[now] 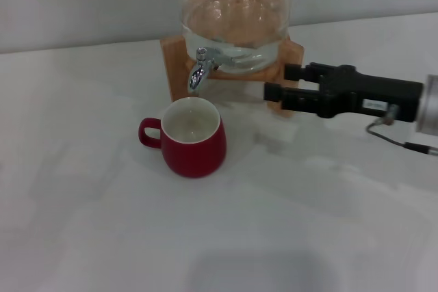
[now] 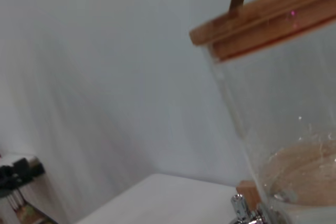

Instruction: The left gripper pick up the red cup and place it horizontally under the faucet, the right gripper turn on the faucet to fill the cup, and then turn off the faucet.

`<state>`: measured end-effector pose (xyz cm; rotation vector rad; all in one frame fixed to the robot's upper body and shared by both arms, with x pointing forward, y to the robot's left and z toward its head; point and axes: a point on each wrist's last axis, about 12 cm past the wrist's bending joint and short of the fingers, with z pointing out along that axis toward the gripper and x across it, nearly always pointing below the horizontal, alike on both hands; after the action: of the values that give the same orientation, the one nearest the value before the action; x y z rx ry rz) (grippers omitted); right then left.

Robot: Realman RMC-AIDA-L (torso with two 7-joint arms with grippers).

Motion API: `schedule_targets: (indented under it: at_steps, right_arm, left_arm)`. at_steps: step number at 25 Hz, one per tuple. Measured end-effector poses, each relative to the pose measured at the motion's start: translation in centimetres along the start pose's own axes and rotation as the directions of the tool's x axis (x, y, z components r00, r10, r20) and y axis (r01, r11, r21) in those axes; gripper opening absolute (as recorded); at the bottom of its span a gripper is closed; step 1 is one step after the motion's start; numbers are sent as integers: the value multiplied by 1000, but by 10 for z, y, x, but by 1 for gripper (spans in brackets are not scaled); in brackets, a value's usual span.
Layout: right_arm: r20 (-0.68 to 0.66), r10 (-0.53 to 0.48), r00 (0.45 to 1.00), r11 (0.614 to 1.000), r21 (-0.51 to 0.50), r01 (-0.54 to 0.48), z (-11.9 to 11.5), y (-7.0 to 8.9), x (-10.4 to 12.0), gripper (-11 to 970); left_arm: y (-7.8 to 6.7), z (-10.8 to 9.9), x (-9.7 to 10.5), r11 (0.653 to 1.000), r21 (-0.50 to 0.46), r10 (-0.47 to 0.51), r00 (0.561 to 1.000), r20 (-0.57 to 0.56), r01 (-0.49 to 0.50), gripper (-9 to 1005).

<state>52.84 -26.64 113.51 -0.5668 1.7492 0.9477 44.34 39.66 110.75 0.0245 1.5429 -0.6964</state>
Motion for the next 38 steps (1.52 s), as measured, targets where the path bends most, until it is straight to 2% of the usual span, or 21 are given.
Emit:
schedule_targets:
  at_steps: [12,21,38]
  right_arm:
    - [-32,-40,999,997,69,42,41,13,2,781]
    - [-25,-62,998,992,111,64,54,15,-1,781]
    - [-17,-104,994,993,46,105,72,36,-9,781]
  left_arm:
    - [-2,-1,3,1000,6,4,1000,-25,-4,849]
    - [-3,-1,4,1000,17,5,1000,-30,-4,842]
    - [-1,-2,6,1000,7,8,999,-51,-7,836]
